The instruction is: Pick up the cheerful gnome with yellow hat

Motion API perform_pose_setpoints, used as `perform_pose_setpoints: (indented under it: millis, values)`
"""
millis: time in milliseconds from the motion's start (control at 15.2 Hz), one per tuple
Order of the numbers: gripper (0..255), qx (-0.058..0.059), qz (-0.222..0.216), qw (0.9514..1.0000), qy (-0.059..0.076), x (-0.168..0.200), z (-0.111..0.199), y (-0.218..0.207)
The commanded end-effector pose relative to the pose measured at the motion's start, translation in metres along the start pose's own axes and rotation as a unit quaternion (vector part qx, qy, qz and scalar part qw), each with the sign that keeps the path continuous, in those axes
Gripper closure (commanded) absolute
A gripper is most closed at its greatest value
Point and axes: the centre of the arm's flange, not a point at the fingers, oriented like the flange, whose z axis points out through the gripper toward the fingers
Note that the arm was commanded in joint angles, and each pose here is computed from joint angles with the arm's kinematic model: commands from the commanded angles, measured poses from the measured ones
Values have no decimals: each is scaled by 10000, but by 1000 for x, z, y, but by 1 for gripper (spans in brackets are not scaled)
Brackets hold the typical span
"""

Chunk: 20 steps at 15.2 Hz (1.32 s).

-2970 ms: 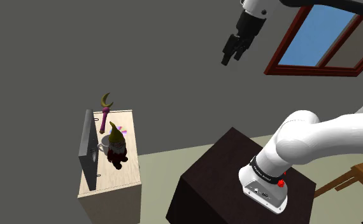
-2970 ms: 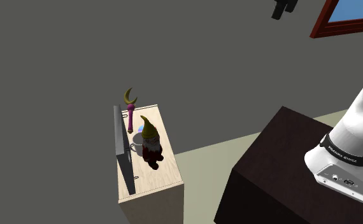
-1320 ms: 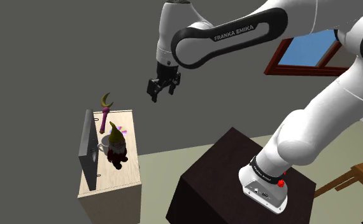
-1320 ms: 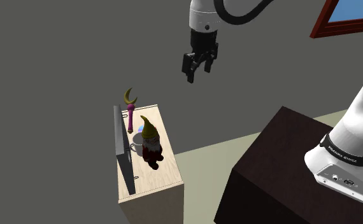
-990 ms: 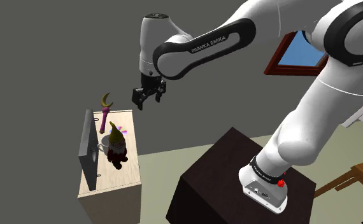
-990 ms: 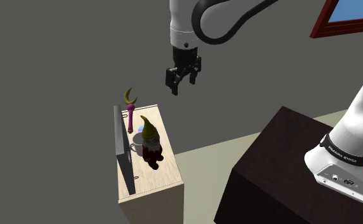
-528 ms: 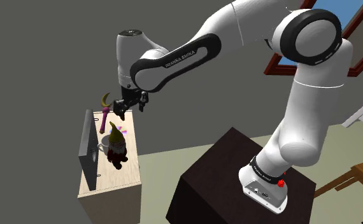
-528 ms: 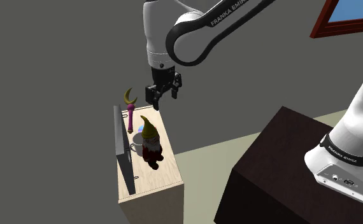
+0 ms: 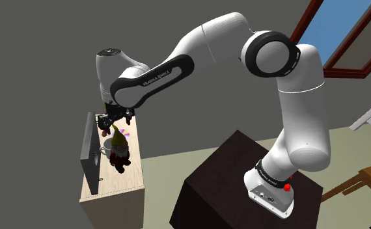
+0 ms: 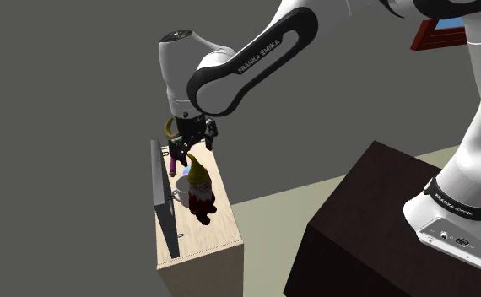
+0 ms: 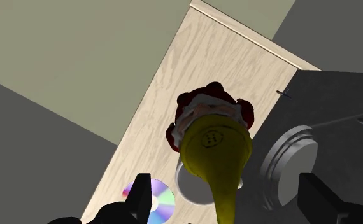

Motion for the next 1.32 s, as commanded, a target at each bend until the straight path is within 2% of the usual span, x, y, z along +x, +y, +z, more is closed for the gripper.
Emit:
perform_pose_setpoints:
  millis: [0, 462, 528, 1122, 1254]
  values:
    - [0, 1, 1, 10000, -2, 3, 13, -4]
    - [0, 1, 1, 10000, -2, 3, 43, -4]
    - [255, 1, 1, 10000, -2, 4, 43, -4]
    - [255, 1, 1, 10000, -2, 3, 43, -4]
    - [255, 1, 0, 10000, -2, 3, 32, -4]
